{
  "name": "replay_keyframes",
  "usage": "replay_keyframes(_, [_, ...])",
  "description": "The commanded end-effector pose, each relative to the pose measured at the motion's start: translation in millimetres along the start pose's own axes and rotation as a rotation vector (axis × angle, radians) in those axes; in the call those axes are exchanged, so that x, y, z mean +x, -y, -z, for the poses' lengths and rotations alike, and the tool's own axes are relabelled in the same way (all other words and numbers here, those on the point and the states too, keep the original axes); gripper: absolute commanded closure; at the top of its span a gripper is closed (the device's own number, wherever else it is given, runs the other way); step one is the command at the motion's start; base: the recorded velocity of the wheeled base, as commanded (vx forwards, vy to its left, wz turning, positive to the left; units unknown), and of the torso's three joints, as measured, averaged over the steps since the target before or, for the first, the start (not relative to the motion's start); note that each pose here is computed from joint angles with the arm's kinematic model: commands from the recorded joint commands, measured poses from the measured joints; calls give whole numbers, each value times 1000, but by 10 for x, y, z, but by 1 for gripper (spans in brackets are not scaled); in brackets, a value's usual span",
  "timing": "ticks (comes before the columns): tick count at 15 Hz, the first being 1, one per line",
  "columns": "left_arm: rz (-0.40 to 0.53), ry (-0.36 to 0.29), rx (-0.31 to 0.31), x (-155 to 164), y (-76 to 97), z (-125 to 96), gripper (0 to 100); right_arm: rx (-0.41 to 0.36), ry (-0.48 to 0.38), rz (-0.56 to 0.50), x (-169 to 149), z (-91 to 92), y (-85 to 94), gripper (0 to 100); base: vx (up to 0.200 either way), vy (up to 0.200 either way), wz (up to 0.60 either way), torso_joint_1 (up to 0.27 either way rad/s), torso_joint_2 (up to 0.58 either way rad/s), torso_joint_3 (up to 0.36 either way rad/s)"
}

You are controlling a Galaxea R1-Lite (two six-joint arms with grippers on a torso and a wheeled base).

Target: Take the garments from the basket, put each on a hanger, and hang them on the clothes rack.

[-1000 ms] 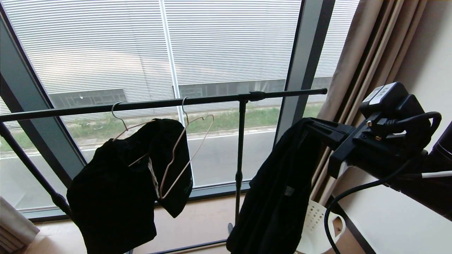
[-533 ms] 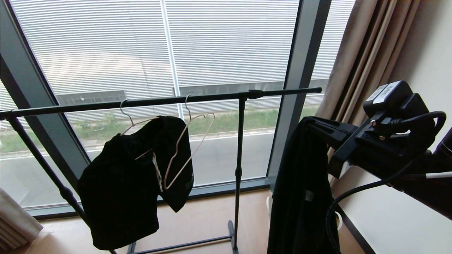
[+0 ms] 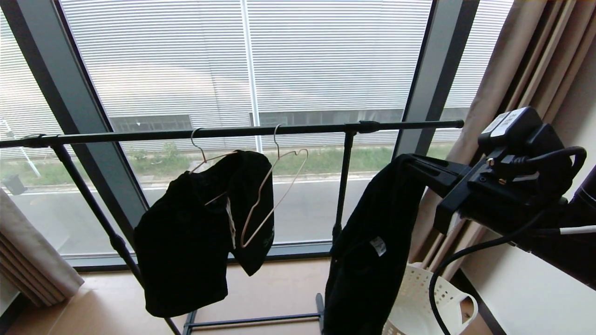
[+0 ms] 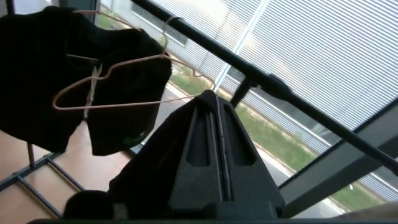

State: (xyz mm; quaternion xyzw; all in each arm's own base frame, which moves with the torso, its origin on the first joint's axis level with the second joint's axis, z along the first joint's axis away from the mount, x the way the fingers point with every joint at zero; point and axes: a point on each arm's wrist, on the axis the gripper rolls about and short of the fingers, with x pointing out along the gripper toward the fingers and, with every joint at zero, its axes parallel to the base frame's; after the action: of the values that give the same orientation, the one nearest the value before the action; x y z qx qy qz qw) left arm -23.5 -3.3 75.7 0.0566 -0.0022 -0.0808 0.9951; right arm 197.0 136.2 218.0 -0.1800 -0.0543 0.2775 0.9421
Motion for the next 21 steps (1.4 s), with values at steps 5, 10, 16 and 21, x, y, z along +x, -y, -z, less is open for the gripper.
replay_keyframes(5, [20, -297, -79, 359, -104, -415, 0, 39, -128, 199, 411, 67, -83, 100, 0, 0, 0, 0, 0, 0])
replay_keyframes(10, [236, -543, -299, 1145, -32, -895, 0, 87, -164, 200, 511, 85, -153, 100, 0, 0, 0, 0, 0, 0])
replay_keyframes(16, [381, -594, -247, 2080, 897, -757, 0, 170, -198, 173, 565, -32, -315, 100, 0, 0, 0, 0, 0, 0])
replay_keyframes(21, [444, -624, -255, 2351, 1300, -757, 0, 208, -222, 263, 816, -16, -497, 100, 0, 0, 0, 0, 0, 0])
